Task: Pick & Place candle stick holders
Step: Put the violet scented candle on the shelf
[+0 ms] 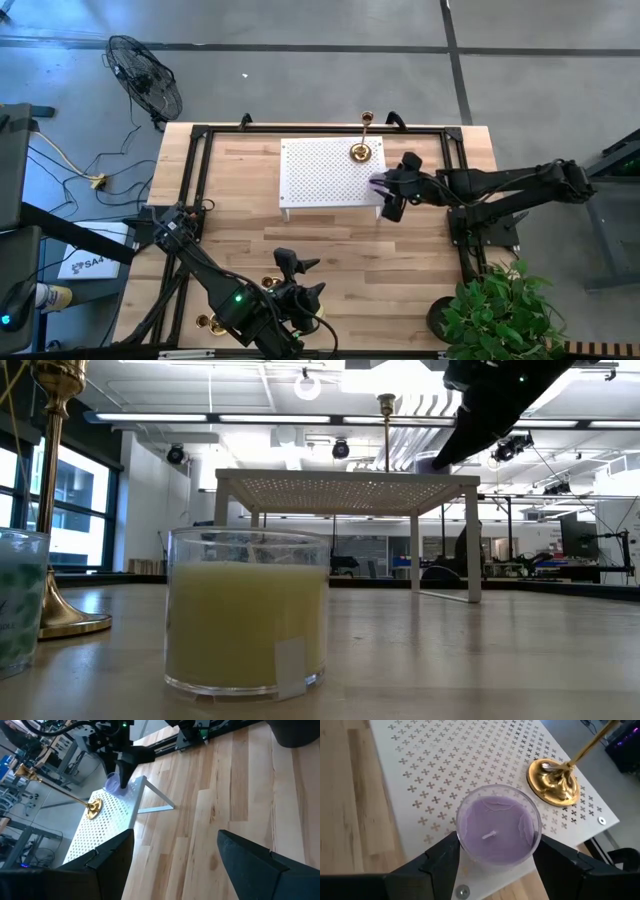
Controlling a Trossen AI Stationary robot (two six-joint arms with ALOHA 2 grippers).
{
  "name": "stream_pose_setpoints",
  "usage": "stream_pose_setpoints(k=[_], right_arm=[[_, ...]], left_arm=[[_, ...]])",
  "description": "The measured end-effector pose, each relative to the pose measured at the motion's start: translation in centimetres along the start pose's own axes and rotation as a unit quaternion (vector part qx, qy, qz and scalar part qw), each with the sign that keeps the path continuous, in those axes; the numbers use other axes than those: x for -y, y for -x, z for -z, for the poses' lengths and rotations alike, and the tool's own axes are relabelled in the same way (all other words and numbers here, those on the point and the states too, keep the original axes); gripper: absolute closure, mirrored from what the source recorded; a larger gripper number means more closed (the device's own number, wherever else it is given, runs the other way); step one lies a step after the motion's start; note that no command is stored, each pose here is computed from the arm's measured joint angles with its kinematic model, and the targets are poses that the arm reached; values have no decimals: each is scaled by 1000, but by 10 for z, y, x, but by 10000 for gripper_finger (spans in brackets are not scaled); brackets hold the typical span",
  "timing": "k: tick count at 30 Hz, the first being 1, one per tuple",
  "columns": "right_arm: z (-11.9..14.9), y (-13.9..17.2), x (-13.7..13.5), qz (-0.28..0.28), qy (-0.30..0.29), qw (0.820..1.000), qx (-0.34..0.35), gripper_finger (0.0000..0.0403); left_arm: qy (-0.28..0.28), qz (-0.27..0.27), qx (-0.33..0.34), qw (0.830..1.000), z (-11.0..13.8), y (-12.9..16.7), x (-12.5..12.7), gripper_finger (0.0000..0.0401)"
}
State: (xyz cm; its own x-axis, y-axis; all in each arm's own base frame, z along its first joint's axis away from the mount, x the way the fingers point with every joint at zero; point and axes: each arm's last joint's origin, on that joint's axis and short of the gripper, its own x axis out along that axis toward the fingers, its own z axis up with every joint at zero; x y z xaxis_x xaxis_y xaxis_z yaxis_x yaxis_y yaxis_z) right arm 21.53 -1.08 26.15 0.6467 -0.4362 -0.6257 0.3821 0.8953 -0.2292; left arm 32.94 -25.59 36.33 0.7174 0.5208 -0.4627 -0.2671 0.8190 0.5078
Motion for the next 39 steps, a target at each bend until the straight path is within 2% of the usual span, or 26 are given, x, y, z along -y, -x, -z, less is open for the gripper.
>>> stream_pose_setpoints(k=[9,15,18,22,28,34,39], right_arm=[[0,0,-1,-9,1,1000,1,177],[0,0,-1,9,-21,1000,5,177],[-2,0,-3,-31,12,999,10,177],[-5,0,-6,-73,9,997,23,177],[-5,0,-5,-52,8,998,25,177],[-4,-1,-8,-58,34,998,20,177],[-8,-5,-17,-133,60,989,31,177]], left_arm=[[0,2,-1,1000,0,0,0,121],[0,4,-3,1000,0,0,0,121],[0,4,-3,1000,0,0,0,121],[0,4,-3,1000,0,0,0,121],[0,12,-7,1000,0,0,1,121],[1,18,-10,1000,1,0,1,121],[1,19,-10,1000,1,0,1,121]])
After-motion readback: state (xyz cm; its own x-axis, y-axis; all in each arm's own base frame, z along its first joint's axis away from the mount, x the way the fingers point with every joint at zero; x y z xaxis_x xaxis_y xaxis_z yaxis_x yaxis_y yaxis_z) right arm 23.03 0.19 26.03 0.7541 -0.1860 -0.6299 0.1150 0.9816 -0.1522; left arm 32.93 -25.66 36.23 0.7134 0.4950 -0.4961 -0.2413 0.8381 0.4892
